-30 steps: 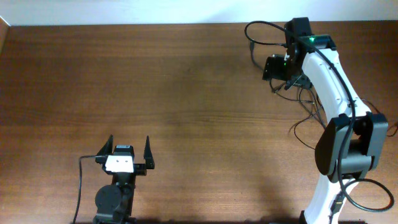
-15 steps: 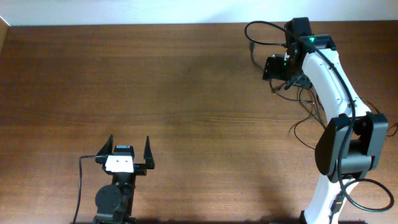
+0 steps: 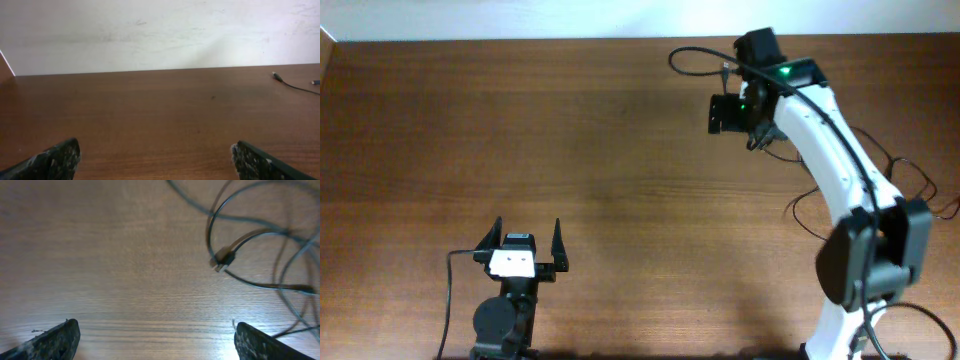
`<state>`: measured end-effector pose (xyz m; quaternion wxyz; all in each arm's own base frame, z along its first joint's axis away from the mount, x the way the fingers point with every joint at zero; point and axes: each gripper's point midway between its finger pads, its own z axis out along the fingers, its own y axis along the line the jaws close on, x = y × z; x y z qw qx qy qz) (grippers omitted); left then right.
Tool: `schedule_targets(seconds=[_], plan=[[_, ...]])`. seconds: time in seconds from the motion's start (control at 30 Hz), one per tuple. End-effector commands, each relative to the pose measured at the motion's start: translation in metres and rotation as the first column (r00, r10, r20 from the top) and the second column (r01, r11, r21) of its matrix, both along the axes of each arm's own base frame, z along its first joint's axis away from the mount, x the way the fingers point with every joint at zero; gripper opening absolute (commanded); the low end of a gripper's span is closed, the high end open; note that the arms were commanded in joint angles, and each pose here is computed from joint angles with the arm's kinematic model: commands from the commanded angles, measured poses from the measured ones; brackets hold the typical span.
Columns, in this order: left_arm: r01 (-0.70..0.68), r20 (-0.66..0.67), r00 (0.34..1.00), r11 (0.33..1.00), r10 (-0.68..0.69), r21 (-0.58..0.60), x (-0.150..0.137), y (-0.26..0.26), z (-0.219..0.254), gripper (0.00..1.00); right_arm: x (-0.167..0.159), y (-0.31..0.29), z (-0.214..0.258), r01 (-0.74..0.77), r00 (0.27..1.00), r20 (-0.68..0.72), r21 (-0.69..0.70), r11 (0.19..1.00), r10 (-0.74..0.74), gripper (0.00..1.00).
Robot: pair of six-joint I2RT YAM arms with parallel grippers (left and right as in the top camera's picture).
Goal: Untangle cables
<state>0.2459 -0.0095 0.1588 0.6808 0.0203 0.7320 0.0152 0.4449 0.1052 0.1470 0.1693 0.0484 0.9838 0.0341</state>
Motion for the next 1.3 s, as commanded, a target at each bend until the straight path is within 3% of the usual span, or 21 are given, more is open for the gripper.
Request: schedule_targets(seconds=[0.0,0.33,0.63,0.8,1.03,1.27], plan=[[0.006,0.001,1.000,1.000,-0.006,0.015,0.000,0.000,-0.001,0.99,-0.007,-0.004,0.060,0.002,0.991,0.136,0.033,0.999,-0.007,0.98],[0.006,0.001,1.000,1.000,-0.006,0.015,0.000,0.000,-0.001,0.99,-0.067,-0.018,0.207,-0.024,0.883,0.468,0.117,0.993,-0.034,0.98],[0.006,0.001,1.000,1.000,-0.006,0.015,0.000,0.000,-0.001,0.99,-0.139,-0.036,0.293,-0.060,0.738,0.671,0.168,0.984,-0.069,0.98],[0.006,0.001,1.000,1.000,-0.006,0.015,0.000,0.000,-0.001,0.99,-0.174,-0.045,0.322,-0.078,0.666,0.740,0.185,0.980,-0.087,0.98],[0.006,0.001,1.000,1.000,-0.006,0.015,0.000,0.000,-0.001,0.99,-0.254,-0.084,0.345,-0.002,0.564,0.809,0.201,0.980,-0.164,0.98],[0.006,0.001,1.000,1.000,-0.006,0.015,0.000,0.000,-0.001,0.99,-0.308,-0.116,0.300,0.166,0.521,0.813,0.203,0.965,-0.261,0.99]])
